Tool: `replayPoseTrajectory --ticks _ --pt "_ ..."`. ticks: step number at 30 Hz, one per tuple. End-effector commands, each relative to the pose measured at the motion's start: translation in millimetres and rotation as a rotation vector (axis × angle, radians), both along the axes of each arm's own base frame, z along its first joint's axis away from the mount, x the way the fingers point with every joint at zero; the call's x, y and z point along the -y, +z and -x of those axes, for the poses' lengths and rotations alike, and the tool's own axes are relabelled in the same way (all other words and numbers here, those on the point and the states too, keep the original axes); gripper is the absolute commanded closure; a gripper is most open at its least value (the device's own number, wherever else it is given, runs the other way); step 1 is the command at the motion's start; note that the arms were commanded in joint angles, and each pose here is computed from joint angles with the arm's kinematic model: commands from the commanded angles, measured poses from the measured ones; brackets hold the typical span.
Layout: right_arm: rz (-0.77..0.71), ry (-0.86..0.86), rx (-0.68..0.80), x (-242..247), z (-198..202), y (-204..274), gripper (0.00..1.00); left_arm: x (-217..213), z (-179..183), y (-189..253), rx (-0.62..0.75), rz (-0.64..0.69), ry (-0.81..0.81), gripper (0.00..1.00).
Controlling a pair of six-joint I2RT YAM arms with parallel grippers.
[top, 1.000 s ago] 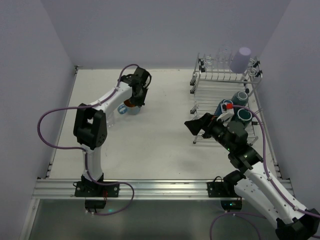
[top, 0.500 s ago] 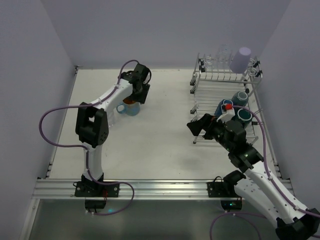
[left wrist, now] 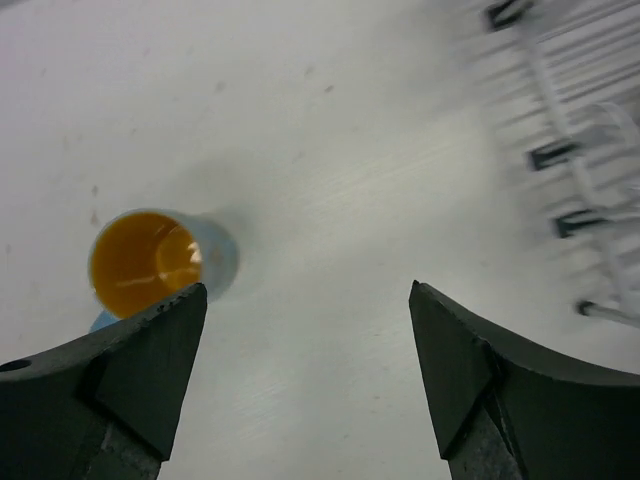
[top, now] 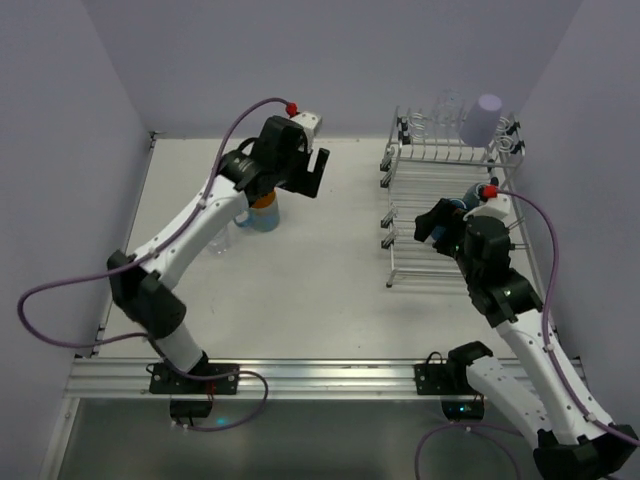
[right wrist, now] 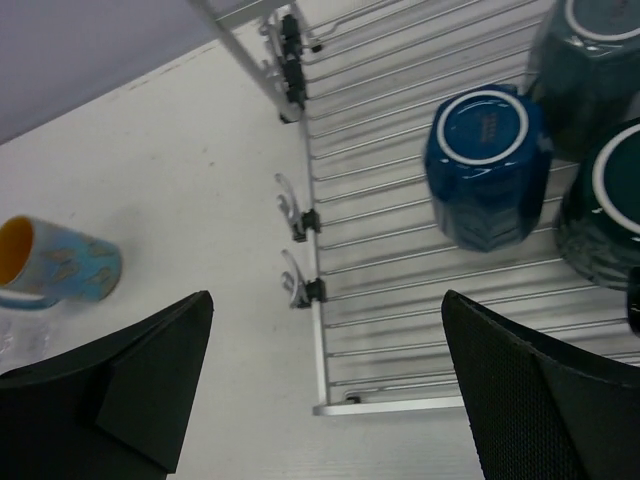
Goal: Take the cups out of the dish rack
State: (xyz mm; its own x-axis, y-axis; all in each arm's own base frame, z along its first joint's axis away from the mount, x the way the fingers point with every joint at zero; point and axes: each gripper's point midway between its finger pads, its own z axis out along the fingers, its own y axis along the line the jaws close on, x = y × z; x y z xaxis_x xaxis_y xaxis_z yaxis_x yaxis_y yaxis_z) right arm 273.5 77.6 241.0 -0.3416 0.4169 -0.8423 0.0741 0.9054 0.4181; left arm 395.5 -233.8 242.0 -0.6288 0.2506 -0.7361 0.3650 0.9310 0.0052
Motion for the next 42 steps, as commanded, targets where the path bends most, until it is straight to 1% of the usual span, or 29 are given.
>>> replayPoseTrajectory --ticks 1,2,3,4,5,6,7,8,9,10,11,12,13,14,16,17,19,22,26,30,35,36,37,39,40,41,42 --pt "0.141 -0.132 -0.041 37 -17 5 0.01 43 58 101 0.222 0.284 -0.192 0.13" --pt "0.164 -0.151 -0.055 42 -21 5 0.01 47 70 110 0.246 0.332 -0.225 0.13" --pt "0.194 -0.175 -0.052 48 -26 13 0.01 56 94 85 0.191 0.364 -0.300 0.13" --pt "0.218 -0.190 -0.091 52 -34 5 0.01 49 117 111 0.260 0.447 -0.340 0.13" --pt "0.232 -0.203 -0.104 56 -38 3 0.01 50 128 126 0.307 0.523 -0.367 0.13" --pt "0.249 -0.205 -0.106 58 -43 6 0.01 47 141 101 0.264 0.530 -0.391 0.13" --pt "0.263 -0.217 -0.142 64 -49 -3 0.01 34 159 118 0.315 0.580 -0.399 0.10" --pt "0.273 -0.220 -0.159 67 -52 -7 0.01 29 165 117 0.329 0.590 -0.404 0.09" --pt "0.279 -0.224 -0.167 69 -56 -7 0.01 24 172 100 0.310 0.580 -0.404 0.08" --pt "0.281 -0.237 -0.179 75 -59 -9 0.01 14 185 107 0.345 0.593 -0.423 0.06" --pt "0.288 -0.238 -0.202 76 -64 -15 0.01 11 190 89 0.321 0.575 -0.431 0.05" --pt "0.296 -0.244 -0.215 79 -66 -18 0.01 5 200 93 0.344 0.587 -0.452 0.05" --pt "0.303 -0.250 -0.236 82 -70 -24 0.01 2 204 86 0.347 0.573 -0.460 0.04" --pt "0.306 -0.248 -0.239 82 -73 -24 0.01 -2 205 69 0.328 0.552 -0.447 0.03" --pt "0.308 -0.241 -0.256 83 -77 -29 0.01 -8 209 66 0.355 0.550 -0.452 0.03" --pt "0.312 -0.239 -0.272 83 -81 -34 0.01 -9 209 52 0.338 0.536 -0.448 0.03" --pt "0.308 -0.217 -0.272 80 -88 -38 0.01 -9 208 47 0.346 0.531 -0.447 0.02" --pt "0.318 -0.217 -0.307 83 -97 -51 0.01 -7 205 27 0.301 0.495 -0.447 0.02" --pt "0.308 -0.193 -0.334 80 -110 -64 0.01 -8 203 17 0.277 0.465 -0.443 0.03" --pt "0.307 -0.175 -0.378 77 -120 -87 0.01 -9 203 18 0.286 0.466 -0.437 0.02" --pt "0.292 -0.170 -0.393 74 -124 -100 0.01 -7 203 16 0.275 0.465 -0.442 0.03" --pt "0.295 -0.190 -0.381 76 -125 -98 0.03 -7 202 14 0.269 0.465 -0.438 0.03" --pt "0.293 -0.201 -0.364 78 -125 -93 0.12 -6 202 14 0.267 0.468 -0.437 0.03" --pt "0.286 -0.205 -0.329 77 -124 -88 0.25 -3 203 17 0.255 0.491 -0.435 0.03" --pt "0.277 -0.210 -0.297 76 -123 -77 0.33 -2 202 20 0.259 0.508 -0.432 0.03" --pt "0.277 -0.213 -0.282 76 -121 -74 0.49 -1 203 22 0.254 0.522 -0.428 0.03" --pt "0.274 -0.210 -0.248 72 -121 -65 0.55 1 203 24 0.243 0.544 -0.419 0.03"
